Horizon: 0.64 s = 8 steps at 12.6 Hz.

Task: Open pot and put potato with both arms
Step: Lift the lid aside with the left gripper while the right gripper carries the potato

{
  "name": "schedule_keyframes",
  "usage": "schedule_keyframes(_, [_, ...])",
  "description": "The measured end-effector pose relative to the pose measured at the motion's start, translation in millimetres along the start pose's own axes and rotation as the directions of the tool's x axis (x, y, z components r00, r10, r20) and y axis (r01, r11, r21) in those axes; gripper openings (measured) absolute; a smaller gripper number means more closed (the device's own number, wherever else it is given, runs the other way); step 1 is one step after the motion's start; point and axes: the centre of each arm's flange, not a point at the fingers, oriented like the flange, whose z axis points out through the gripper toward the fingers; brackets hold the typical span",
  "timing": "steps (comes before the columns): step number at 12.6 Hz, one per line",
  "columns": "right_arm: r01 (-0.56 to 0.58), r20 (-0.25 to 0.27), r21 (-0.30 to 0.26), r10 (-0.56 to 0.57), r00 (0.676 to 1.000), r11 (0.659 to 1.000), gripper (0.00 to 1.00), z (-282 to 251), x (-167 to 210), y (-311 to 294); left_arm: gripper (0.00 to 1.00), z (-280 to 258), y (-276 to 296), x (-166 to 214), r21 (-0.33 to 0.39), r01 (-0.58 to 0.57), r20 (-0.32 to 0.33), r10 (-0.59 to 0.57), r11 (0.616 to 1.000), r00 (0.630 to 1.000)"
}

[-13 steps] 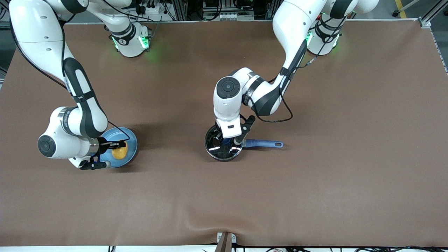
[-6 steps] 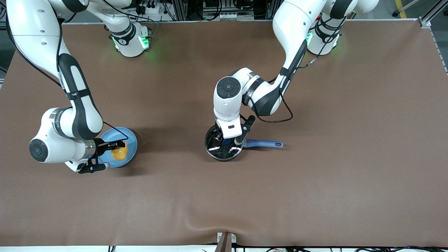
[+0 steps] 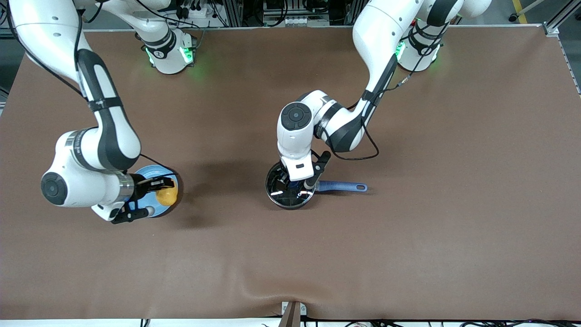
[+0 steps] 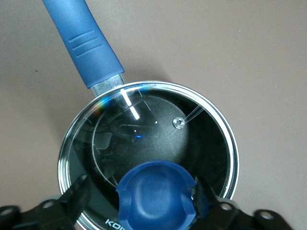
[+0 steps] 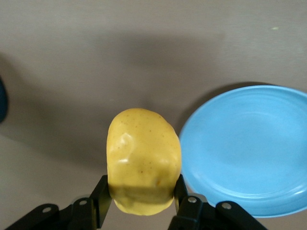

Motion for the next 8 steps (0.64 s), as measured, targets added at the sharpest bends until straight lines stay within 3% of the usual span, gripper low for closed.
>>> schedule_keyframes(1, [-0.011,-0.001,-0.004,0.011,1.0,1.0,0.57,-1,-1,-17,0.93,0,0,0,-0.001,0.0,0.0,0.0,1.0,1.0])
schedule_keyframes(4, [-0.043,-0.008,-0.019,0.043,0.999,0.999,0.57,-4,-4,-65,0.59,-5,4,-1,-0.021,-0.003,0.005,0.003,1.0,1.0])
schedule_keyframes(8, [-0.06,-0.017,-0.032,0.06,0.998,0.998,0.57,-5,-10,-110,0.59,-17,9,-3,-0.045,-0.032,0.011,0.032,0.998,0.999])
